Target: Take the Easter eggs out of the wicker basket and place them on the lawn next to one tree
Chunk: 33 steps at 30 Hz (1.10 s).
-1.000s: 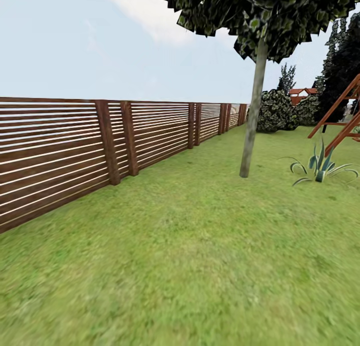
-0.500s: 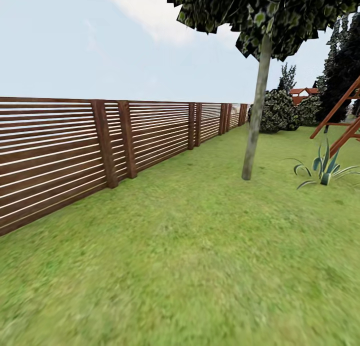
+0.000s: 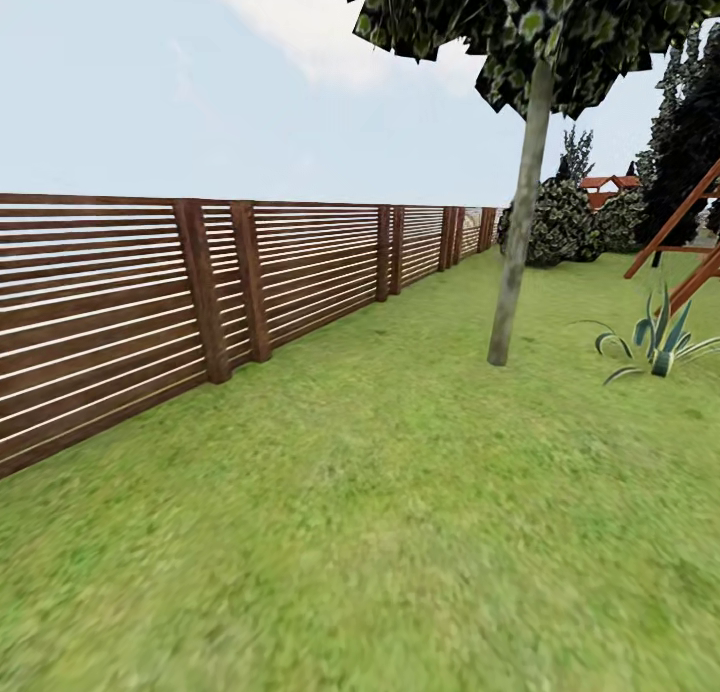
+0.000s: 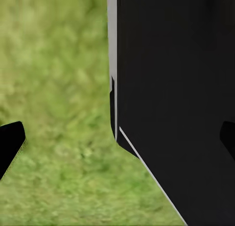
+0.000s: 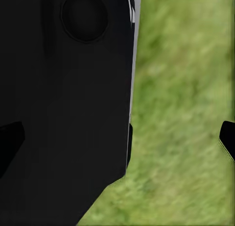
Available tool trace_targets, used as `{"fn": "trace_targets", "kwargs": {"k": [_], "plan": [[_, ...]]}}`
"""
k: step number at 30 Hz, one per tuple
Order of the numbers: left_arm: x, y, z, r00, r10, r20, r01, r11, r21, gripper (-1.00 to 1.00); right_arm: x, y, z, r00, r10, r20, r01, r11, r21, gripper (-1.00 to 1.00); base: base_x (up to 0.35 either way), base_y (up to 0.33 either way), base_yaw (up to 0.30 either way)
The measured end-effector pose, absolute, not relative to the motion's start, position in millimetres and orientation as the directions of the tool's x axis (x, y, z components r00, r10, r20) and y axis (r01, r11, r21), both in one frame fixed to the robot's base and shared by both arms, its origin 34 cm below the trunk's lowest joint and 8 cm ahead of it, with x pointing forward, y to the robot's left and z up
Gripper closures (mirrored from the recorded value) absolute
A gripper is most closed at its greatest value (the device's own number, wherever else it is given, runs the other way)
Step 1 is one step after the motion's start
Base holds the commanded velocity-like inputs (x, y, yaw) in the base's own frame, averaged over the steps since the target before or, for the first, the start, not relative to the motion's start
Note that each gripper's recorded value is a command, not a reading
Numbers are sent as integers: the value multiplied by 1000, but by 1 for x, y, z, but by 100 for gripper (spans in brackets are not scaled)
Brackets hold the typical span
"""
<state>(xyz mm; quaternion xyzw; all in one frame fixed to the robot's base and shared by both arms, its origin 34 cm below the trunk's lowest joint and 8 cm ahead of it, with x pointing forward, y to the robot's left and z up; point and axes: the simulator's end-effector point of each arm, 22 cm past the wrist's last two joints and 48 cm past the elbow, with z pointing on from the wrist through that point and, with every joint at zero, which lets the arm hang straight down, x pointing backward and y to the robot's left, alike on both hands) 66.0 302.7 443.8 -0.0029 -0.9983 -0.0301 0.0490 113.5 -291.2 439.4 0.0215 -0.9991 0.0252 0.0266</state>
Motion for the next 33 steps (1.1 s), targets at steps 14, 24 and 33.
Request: {"fn": "trace_targets", "kwargs": {"k": [14,24,33], "plan": [[66,303,444,-995,3,97,9,998,61,-100,113,-291,439,-998,-42,55,-44,998,-49,-100,318,0,0],[67,303,444,-995,3,97,9,998,60,-100,114,-291,439,-998,-45,53,-48,998,-48,-100,318,0,-80],[66,303,444,-995,3,97,9,998,60,-100,114,-291,439,-998,-40,54,-43,998,-49,-100,318,0,-15]]}}
